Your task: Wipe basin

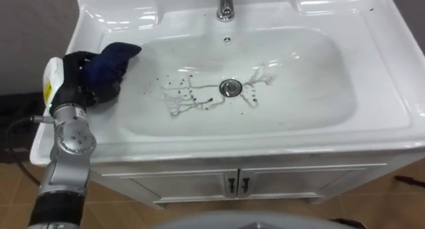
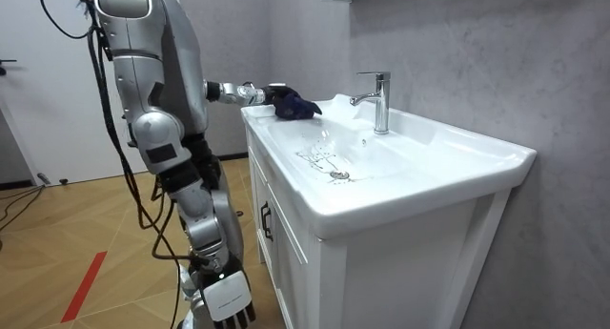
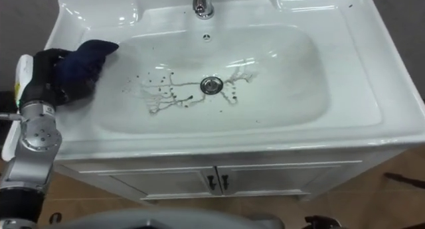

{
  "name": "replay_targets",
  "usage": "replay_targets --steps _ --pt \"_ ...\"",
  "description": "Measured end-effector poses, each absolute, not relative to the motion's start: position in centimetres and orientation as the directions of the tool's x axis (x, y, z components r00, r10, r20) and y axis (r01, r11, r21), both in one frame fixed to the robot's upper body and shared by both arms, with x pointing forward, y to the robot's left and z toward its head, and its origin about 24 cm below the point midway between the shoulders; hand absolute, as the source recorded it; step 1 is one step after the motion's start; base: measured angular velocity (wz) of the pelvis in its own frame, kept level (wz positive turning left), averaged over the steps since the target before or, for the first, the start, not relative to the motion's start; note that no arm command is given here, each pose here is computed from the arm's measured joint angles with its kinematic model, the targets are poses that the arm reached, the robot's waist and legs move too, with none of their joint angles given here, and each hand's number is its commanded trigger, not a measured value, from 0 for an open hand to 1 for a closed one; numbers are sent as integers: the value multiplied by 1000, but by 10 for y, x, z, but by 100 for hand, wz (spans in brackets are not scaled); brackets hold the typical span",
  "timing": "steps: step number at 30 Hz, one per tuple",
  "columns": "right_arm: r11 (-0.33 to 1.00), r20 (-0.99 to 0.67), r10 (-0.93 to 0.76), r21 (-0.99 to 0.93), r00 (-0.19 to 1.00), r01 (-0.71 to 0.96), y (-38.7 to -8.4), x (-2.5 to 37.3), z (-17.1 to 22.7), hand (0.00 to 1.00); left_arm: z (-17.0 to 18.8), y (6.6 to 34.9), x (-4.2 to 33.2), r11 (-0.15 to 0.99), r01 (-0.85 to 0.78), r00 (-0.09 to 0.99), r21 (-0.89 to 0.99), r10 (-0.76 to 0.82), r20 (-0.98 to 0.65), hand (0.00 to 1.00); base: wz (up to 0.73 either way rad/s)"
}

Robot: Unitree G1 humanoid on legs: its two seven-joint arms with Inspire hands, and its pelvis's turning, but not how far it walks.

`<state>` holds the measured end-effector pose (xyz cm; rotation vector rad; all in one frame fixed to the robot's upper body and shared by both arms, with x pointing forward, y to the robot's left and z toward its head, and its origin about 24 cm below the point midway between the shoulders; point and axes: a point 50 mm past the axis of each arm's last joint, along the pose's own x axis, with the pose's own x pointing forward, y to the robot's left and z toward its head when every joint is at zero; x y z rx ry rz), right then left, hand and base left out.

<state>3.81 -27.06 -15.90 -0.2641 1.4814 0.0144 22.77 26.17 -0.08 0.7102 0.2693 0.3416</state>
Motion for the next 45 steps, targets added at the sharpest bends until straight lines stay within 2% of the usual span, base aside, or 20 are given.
replay_targets --steps 5,16,22,35,40,45 --pt "973 -983 -148 -164 108 -161 -270 37 -159 0 9 257 228 701 -222 924 678 373 -83 100 1" --pt "979 -983 -134 -152 129 -139 -269 36 -160 0 50 235 237 610 -280 955 741 258 148 100 3" --pt "978 -982 -134 -152 133 -140 -269 36 -160 0 52 230 238 606 -278 958 745 233 168 100 0" --pt "981 -985 -117 -135 130 -142 -267 36 -161 0 40 210 237 607 -186 982 772 145 123 100 -2" --pt "979 -986 -122 -138 115 -148 -266 36 -161 0 7 207 232 518 -15 993 855 106 -47 100 -3" --pt "979 -987 -126 -139 95 -147 -266 30 -162 0 -10 204 228 473 95 985 876 81 -150 100 -1"
